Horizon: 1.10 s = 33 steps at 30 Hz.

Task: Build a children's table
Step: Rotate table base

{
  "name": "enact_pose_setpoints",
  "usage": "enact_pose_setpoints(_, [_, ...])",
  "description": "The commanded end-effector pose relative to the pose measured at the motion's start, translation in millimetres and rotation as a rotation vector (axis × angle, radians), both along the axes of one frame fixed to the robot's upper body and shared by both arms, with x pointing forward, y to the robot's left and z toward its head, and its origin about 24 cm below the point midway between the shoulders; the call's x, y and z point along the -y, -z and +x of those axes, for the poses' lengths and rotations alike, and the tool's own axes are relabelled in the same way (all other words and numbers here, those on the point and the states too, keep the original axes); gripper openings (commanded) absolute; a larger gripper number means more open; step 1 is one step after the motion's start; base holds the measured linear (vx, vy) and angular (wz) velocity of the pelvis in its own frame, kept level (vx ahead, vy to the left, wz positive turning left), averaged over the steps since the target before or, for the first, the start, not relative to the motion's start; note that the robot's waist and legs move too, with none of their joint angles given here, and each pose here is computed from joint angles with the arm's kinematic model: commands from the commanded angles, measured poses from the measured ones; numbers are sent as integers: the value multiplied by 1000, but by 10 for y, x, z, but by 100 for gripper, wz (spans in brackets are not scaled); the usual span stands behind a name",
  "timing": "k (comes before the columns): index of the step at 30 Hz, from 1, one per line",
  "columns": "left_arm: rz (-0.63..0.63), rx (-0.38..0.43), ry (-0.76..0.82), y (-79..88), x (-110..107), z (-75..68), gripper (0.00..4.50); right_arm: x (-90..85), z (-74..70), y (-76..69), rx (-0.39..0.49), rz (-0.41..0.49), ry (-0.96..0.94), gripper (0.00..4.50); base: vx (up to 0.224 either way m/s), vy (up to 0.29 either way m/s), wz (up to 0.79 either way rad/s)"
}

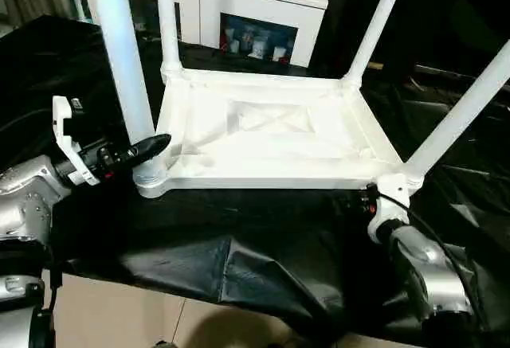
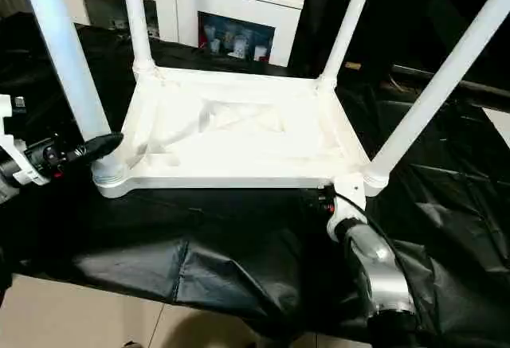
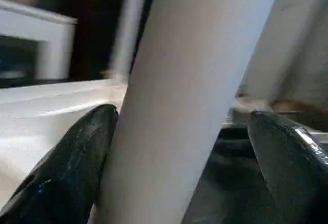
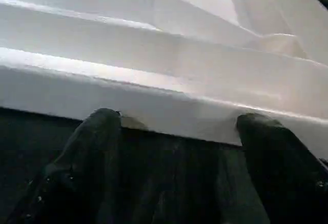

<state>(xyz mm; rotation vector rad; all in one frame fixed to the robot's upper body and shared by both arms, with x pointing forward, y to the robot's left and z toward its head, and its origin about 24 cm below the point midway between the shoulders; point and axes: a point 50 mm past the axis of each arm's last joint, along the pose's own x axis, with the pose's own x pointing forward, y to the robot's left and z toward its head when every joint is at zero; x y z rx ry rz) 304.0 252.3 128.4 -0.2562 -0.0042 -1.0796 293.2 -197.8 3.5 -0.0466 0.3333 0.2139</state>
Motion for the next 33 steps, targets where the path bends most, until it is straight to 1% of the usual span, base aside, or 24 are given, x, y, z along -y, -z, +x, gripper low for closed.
enact_pose_setpoints(1, [-38,-29,144,-25,160,-59,447,14,46,-36,-1,-12,-21,380,0,0,0])
enact_pose_setpoints(2, [-52,-54,197,-20,194,-94,447,15,61,-47,0,-10,-31,380,0,0,0])
enact_pose_setpoints(5, [-62,-78,243,-16,238,-128,447,13,74,-55,-3,-10,-49,380,0,0,0])
enact_pose_setpoints(7, [-53,-115,351,-1,395,-239,447,23,86,-62,-4,-11,-82,380,0,0,0])
enact_pose_setpoints(8, [-53,-115,351,-1,395,-239,447,23,86,-62,-4,-11,-82,380,0,0,0])
enact_pose_setpoints(9, [-38,-123,408,0,507,-293,447,35,90,-66,-4,-10,-91,380,0,0,0])
enact_pose_setpoints(10, [-31,-123,426,-2,549,-307,447,40,92,-68,-3,-8,-92,380,0,0,0])
enact_pose_setpoints(11, [-37,-122,461,-34,641,-334,447,43,101,-72,-2,-6,-97,380,0,0,0])
enact_pose_setpoints(13, [-28,-109,498,-60,741,-352,447,38,108,-77,0,-3,-103,380,0,0,0])
enact_pose_setpoints(15, [-24,-92,559,-105,893,-366,447,-2,133,-88,6,1,-124,380,0,0,0])
enact_pose_setpoints(16, [-24,-90,564,-110,906,-365,447,-7,136,-90,6,2,-127,380,0,0,0])
enact_pose_setpoints(18, [-26,-71,587,-144,1002,-343,447,-56,164,-103,10,9,-147,380,0,0,0])
enact_pose_setpoints(20, [-21,-53,601,-169,1085,-313,447,-127,203,-123,16,22,-180,380,0,0,0])
enact_pose_setpoints(21, [-14,-42,610,-185,1158,-290,447,-203,239,-141,18,36,-221,380,0,0,0])
enact_pose_setpoints(22, [-10,-36,608,-183,1191,-272,447,-247,252,-148,17,43,-249,380,0,0,0])
enact_pose_setpoints(26, [6,-24,602,-174,1265,-232,447,-330,280,-155,15,41,-305,380,0,0,0])
enact_pose_setpoints(27, [15,-20,606,-162,1334,-202,447,-401,305,-161,13,37,-351,380,0,0,0])
enact_pose_setpoints(29, [36,-9,608,-150,1398,-169,447,-448,334,-170,12,26,-378,380,0,0,0])
enact_pose_setpoints(30, [37,-8,610,-149,1405,-166,447,-450,338,-171,13,24,-380,380,0,0,0])
enact_pose_setpoints(33, [41,8,625,-163,1513,-133,447,-485,387,-186,13,14,-398,380,0,0,0])
